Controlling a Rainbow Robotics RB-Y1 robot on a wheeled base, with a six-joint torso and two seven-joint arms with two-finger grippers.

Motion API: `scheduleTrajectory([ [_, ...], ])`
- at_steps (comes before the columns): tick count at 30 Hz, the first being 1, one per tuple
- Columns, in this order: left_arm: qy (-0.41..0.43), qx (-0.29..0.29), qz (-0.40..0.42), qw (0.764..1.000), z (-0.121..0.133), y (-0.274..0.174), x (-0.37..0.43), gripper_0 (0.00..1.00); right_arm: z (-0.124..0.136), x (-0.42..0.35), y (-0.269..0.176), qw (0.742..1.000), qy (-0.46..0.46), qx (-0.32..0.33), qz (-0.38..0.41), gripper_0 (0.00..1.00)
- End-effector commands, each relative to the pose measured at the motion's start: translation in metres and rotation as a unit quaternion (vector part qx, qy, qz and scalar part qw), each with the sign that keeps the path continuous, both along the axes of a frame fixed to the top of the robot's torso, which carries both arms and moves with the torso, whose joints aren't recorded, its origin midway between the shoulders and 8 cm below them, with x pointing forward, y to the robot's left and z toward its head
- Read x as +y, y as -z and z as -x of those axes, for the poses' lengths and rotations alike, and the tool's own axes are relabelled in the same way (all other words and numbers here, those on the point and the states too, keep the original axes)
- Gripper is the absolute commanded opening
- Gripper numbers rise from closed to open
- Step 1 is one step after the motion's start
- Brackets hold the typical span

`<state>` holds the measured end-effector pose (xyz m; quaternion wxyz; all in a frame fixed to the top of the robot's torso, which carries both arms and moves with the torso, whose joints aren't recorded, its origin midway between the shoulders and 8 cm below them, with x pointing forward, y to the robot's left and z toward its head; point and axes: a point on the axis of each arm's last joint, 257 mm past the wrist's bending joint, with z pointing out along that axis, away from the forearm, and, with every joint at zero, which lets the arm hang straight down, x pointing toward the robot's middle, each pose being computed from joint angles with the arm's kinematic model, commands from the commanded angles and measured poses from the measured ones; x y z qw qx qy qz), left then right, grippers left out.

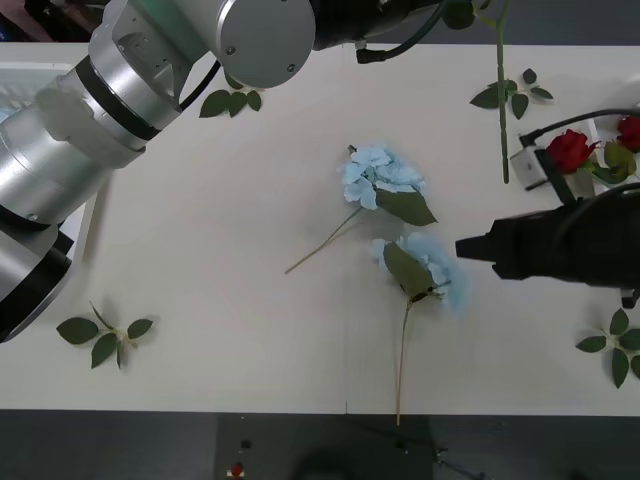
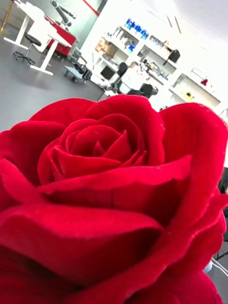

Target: Put the red flowers into the right box and the blue flowers into the left box

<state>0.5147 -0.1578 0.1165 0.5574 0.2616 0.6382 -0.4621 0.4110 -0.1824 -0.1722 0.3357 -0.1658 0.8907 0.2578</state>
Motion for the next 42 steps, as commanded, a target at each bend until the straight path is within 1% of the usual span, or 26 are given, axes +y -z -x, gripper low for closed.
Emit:
scheduleTrajectory([
  [1,0.003,-0.028,0.002,1.0,0.006,-0.02,0.0,0.0,-0.018,-0.006,-0.029,0.997,-0.062,-0.021,-0.043,0.58],
  [3,0.001,-0.029,0.001,1.0,0.005,-0.02,0.0,0.0,-0.018,-0.017,-0.041,0.991,-0.106,-0.029,-0.069,0.59],
  [5,0.001,-0.032,-0.001,1.0,0.005,-0.019,0.0,0.0,-0.016,-0.029,-0.055,0.983,-0.158,-0.052,-0.076,0.59],
  [8,-0.001,-0.034,-0.002,0.999,0.004,-0.02,0.001,0.0,-0.017,-0.042,-0.075,0.974,-0.192,-0.083,-0.082,0.58],
  [11,-0.002,-0.037,-0.003,0.999,0.004,-0.02,0.001,0.0,-0.022,-0.057,-0.105,0.964,-0.204,-0.139,-0.103,0.59],
  [14,-0.003,-0.04,-0.004,0.999,0.003,-0.02,0.001,0.0,-0.027,-0.07,-0.126,0.955,-0.196,-0.179,-0.135,0.59],
  [16,-0.004,-0.042,-0.005,0.999,0.003,-0.02,0.002,0.0,-0.029,-0.075,-0.134,0.949,-0.192,-0.195,-0.155,0.58],
  [18,-0.005,-0.043,-0.006,0.999,0.003,-0.02,0.002,0.0,-0.032,-0.081,-0.143,0.938,-0.192,-0.227,-0.177,0.59],
  [20,-0.006,-0.045,-0.007,0.999,0.002,-0.02,0.002,0.0,-0.033,-0.081,-0.147,0.929,-0.194,-0.251,-0.19,0.59],
  [23,-0.006,-0.048,-0.008,0.999,0.002,-0.021,0.002,0.0,-0.036,-0.081,-0.145,0.922,-0.197,-0.279,-0.184,0.59],
  [30,-0.009,-0.05,-0.01,0.999,0.001,-0.02,0.003,0.0,-0.035,-0.05,-0.143,0.91,-0.211,-0.297,-0.197,0.59],
  [42,-0.011,-0.054,-0.012,0.998,0.0,-0.02,0.003,0.0,-0.063,0.014,-0.159,0.889,-0.185,-0.364,-0.209,0.59],
])
